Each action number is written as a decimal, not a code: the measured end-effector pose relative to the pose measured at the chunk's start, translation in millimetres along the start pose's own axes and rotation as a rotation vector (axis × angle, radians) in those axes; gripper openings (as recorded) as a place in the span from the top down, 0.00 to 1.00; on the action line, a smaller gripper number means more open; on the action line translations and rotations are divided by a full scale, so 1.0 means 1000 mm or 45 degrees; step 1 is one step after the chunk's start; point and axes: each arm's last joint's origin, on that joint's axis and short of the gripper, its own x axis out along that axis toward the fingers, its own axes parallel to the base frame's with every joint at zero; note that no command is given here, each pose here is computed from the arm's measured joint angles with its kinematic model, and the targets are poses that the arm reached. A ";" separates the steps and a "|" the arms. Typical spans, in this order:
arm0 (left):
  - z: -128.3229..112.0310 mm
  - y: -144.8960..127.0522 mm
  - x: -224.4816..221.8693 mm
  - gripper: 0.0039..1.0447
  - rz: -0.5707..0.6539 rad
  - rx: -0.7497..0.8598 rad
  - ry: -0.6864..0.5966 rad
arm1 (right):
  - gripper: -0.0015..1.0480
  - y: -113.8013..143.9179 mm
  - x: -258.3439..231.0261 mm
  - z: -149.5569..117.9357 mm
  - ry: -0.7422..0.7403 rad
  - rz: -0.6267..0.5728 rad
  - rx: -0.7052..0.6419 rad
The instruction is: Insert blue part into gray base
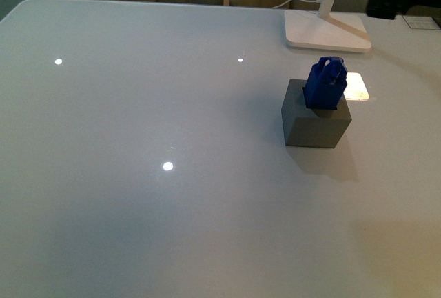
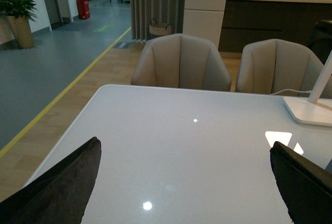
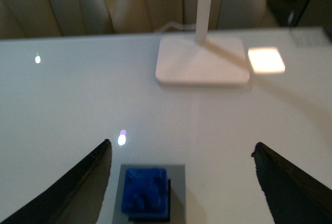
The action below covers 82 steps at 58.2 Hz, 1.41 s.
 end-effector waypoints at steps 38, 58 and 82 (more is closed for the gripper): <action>0.000 0.000 0.000 0.07 0.000 0.000 0.000 | 0.98 -0.042 -0.118 -0.017 -0.143 0.001 -0.031; 0.000 0.000 0.000 0.07 0.000 0.000 0.000 | 0.98 -0.051 -0.155 -0.021 -0.145 -0.008 -0.030; 0.000 0.000 0.000 0.07 0.000 0.000 0.000 | 0.98 -0.051 -0.177 -0.017 -0.173 -0.007 -0.030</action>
